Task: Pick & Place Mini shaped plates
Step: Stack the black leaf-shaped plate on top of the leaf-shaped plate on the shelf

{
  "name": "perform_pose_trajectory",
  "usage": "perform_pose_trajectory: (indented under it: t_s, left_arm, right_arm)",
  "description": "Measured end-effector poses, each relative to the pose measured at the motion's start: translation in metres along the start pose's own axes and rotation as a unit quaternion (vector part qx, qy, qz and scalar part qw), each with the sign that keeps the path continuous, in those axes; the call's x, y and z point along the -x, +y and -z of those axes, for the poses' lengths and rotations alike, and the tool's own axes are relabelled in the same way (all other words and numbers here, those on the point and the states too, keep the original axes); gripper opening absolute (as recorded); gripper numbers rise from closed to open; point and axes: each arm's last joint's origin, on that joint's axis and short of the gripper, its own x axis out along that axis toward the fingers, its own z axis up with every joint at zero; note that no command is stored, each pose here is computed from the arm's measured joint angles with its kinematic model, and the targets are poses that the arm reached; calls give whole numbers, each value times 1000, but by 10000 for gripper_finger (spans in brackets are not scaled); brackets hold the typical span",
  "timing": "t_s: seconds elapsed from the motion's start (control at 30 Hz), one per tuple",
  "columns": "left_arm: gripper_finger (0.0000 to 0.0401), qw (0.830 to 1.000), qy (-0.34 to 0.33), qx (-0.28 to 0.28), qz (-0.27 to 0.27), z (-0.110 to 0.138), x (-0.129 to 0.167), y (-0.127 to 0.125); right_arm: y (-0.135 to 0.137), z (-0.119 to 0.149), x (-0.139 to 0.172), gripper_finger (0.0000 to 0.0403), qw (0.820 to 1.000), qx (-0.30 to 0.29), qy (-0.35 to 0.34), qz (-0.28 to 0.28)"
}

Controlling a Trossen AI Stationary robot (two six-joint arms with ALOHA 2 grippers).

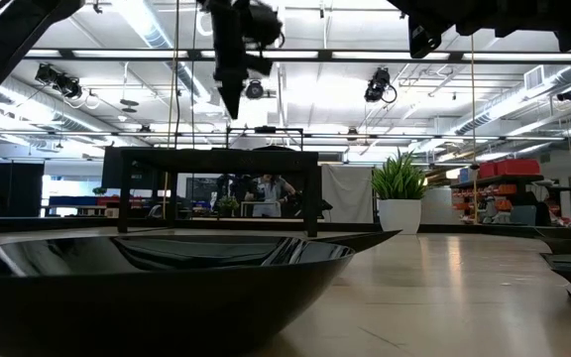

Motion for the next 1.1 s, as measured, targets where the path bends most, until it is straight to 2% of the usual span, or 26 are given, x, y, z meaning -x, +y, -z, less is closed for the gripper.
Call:
perform_pose_trajectory:
  t_s: [0.13,0.23,0.37,0.5,0.6,0.7,0.83,0.9,1.0,1.1]
  left_arm:
    - [39,997,-20,54,50,-1,37,-12]
    - [27,991,-42,56,116,-6,60,-37]
    - [5,987,-71,-5,146,-15,87,-94]
    - [9,986,-84,-43,136,-21,100,-160]
    - [10,981,-110,-80,139,-20,101,-213]
    - [8,975,-131,-95,153,-15,88,-262]
    - [5,976,-127,-45,174,-2,63,-314]
    - [7,974,-117,12,192,6,53,-336]
    - [13,958,-81,88,261,17,49,-362]
    - [17,938,-94,72,325,21,58,-381]
  right_arm:
    - [0,0,0,11,1000,0,1,0]
    - [0,2,0,11,1000,-7,10,-1]
    - [1,5,0,11,999,-20,28,-4]
    - [6,9,1,11,999,-23,47,-14]
    - [10,10,2,11,998,-28,53,-22]
    - [15,10,2,11,998,-30,54,-32]
    - [22,9,4,11,996,-59,54,-46]
    - [28,10,4,11,994,-78,58,-56]
    - [40,12,4,8,991,-96,57,-70]
    - [55,13,4,3,991,-98,49,-73]
